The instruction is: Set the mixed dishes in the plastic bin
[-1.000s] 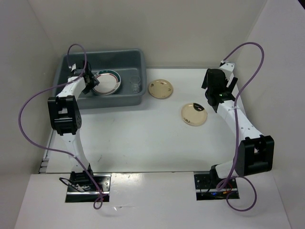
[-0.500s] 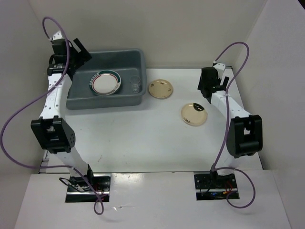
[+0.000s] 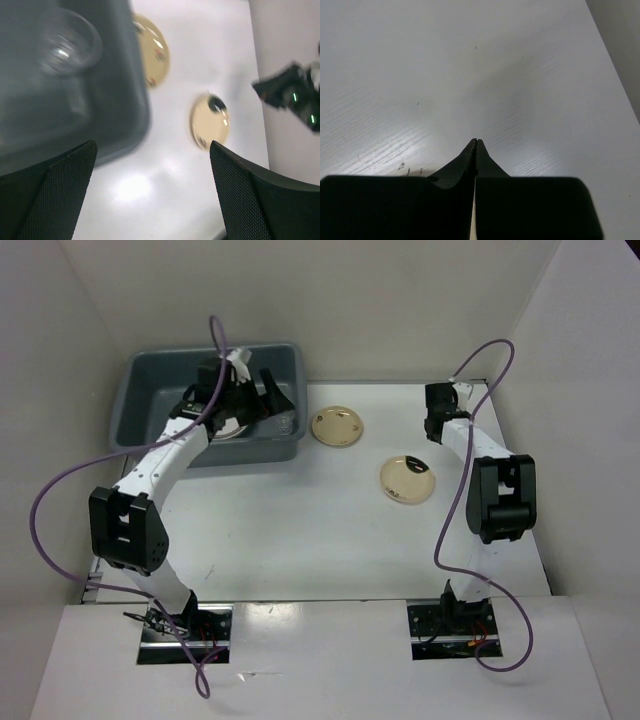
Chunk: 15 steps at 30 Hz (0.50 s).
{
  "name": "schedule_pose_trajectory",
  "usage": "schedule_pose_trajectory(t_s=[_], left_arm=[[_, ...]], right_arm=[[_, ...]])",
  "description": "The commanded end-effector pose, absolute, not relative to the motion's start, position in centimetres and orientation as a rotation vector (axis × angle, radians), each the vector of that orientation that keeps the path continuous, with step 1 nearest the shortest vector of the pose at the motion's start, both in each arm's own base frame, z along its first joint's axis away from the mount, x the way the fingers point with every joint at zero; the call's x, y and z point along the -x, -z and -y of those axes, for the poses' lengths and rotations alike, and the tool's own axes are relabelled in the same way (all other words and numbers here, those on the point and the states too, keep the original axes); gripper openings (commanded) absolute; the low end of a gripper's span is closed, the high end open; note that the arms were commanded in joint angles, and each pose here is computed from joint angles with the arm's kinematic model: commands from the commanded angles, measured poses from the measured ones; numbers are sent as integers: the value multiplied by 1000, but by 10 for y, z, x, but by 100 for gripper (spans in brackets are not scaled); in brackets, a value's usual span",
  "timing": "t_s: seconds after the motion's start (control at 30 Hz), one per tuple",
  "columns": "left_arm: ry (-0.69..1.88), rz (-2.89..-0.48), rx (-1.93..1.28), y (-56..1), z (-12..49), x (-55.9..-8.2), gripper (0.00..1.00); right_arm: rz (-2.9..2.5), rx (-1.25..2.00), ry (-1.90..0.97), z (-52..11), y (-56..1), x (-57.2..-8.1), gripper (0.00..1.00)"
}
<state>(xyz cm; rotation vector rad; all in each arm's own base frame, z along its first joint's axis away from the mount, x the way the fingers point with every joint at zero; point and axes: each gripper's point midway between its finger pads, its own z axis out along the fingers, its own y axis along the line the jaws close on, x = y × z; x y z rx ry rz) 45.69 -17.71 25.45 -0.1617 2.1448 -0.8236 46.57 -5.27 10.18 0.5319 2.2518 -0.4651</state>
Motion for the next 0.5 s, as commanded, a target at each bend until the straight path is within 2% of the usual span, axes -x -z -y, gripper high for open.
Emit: schedule_pose_trajectory(t_s=[0.0,0.27,0.47], left_arm=[[941,-2133,53,-264,215,-435,100],[982,-2199,16,-241,237,-411,100],[978,-2202,32,-238,235,-406,100]], right_arm=[[-2244,-603,441,57,-108,-470,1],[-2517,-630,364,38,-30,-432,1],[-2567,-628,291,26,-14,-433,1]])
